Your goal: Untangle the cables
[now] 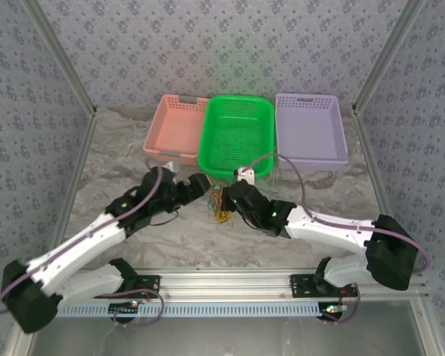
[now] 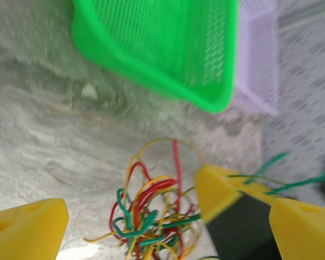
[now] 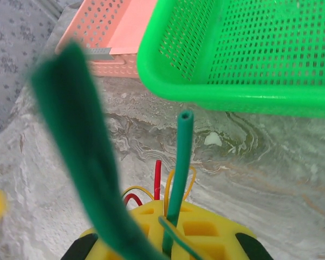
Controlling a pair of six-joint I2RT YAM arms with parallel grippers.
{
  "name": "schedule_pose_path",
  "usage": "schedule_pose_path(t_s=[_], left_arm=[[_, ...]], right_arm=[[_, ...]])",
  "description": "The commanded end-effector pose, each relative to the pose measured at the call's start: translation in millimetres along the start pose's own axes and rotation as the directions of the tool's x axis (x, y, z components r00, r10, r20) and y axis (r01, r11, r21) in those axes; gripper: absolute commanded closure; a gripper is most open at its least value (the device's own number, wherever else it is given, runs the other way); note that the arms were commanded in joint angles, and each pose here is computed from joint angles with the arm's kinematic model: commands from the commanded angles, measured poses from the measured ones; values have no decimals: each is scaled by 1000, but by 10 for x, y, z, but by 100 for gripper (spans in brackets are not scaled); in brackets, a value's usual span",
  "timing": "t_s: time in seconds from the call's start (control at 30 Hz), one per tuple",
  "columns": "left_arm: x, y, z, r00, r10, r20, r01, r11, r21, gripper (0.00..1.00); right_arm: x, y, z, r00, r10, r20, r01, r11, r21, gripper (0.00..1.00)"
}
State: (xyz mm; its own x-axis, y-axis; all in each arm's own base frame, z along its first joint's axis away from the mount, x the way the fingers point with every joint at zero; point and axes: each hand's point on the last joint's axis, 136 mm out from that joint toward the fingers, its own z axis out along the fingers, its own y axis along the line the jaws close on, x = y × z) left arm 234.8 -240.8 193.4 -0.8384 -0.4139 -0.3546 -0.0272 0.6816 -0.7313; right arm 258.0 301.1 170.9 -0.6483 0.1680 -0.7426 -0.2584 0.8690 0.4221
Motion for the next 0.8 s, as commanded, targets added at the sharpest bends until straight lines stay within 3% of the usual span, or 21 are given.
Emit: schedule_pose_path(t_s=[0.0,0.3,0.5,0.57,0.7,0.77], left_arm=[[279,19,142,991,46,-127,-51,998,-38,9],[412,48,509,978,88,-188,-97,994,-41,24],[361,47,672,987,68,-147,-73,997,-24,30],[323,26,707,991,58,-120,-60,998,-9,44],[231,47,694,998,31,-57,-32,999,-9,94],[155,40,623,1000,23,-10,-23,1000,0,100]], right_arm=[[-144,84,-69,994,-102,28,103,994,-30,100],[-209,175,-163,998,-63,25,66,988,-142,100],[-210,193,-213,1000,-21,20,24,984,-178,100],[-209,175,-230,1000,-9,22,13,984,-177,100],[-214,57,-272,999,17,31,-12,989,-148,100],[-195,-71,-297,998,56,31,-52,991,-122,100]])
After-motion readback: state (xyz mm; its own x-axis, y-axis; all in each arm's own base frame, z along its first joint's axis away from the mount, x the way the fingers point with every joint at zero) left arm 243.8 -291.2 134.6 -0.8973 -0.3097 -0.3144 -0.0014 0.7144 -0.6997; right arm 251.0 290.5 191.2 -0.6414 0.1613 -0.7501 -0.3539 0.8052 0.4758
